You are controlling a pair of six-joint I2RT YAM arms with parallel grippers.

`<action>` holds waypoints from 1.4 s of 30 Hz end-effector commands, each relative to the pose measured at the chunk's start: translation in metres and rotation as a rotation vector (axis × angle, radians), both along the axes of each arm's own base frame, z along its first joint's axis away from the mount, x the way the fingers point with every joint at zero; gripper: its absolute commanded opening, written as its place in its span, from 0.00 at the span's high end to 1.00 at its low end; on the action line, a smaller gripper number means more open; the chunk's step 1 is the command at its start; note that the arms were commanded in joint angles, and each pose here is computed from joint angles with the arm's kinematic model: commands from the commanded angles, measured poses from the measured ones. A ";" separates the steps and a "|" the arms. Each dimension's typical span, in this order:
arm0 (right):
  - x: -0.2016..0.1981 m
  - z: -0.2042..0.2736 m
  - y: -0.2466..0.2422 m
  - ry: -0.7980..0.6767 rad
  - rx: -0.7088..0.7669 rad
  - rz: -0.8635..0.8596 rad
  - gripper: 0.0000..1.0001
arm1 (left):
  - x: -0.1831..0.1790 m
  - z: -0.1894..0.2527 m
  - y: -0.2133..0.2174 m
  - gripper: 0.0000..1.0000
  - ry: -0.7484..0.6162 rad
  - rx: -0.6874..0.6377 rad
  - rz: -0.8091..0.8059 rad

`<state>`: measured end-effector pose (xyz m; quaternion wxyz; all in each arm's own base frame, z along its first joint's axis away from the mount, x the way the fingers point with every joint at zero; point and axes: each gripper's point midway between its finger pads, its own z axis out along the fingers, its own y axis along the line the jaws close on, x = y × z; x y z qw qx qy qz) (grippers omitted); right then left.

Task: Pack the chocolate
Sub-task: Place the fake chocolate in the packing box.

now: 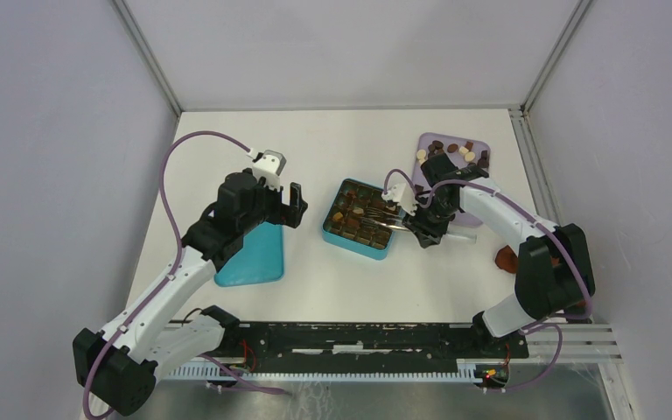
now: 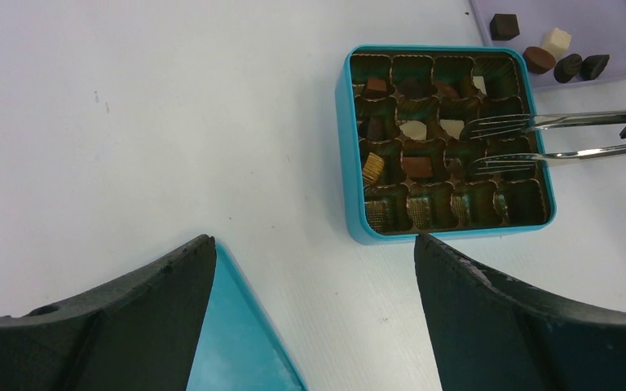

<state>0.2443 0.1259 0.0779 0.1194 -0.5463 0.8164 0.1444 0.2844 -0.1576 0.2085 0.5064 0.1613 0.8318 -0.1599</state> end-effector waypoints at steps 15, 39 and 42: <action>0.035 0.062 -0.003 -0.107 0.178 -0.086 0.59 | 0.000 0.011 -0.001 0.04 -0.044 -0.001 -0.024; 0.054 0.005 -0.156 -0.056 -0.100 -0.343 0.58 | -0.001 0.012 -0.001 0.04 -0.045 -0.006 -0.025; 0.059 0.001 -0.160 -0.049 -0.116 -0.338 0.58 | -0.001 0.012 -0.001 0.04 -0.045 -0.006 -0.025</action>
